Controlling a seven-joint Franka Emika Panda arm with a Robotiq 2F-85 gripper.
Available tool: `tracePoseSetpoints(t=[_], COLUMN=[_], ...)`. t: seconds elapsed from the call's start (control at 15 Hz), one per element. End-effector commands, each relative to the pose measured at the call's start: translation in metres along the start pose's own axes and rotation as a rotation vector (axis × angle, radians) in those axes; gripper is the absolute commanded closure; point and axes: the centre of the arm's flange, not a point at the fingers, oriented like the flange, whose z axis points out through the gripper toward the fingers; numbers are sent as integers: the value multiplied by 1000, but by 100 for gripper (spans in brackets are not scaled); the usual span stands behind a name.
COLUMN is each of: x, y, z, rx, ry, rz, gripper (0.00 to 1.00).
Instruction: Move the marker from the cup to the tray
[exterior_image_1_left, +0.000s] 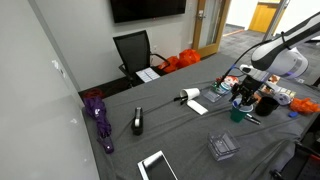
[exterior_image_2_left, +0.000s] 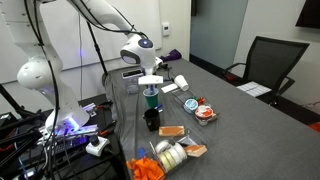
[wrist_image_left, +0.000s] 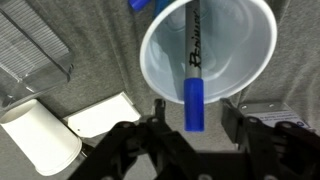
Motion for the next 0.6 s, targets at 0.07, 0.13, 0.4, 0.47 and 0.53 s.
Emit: tracePoseSetpoints(t=[0.07, 0.13, 0.4, 0.47, 0.53], x=[-9, -11, -13, -14, -15], y=[-7, -7, -8, -8, -9], z=[2, 2, 1, 0, -1], rx=[-27, -31, -35, -35, -34], ry=[31, 36, 51, 54, 57], rz=[-19, -22, -31, -32, -35], gripper=[77, 83, 97, 95, 95])
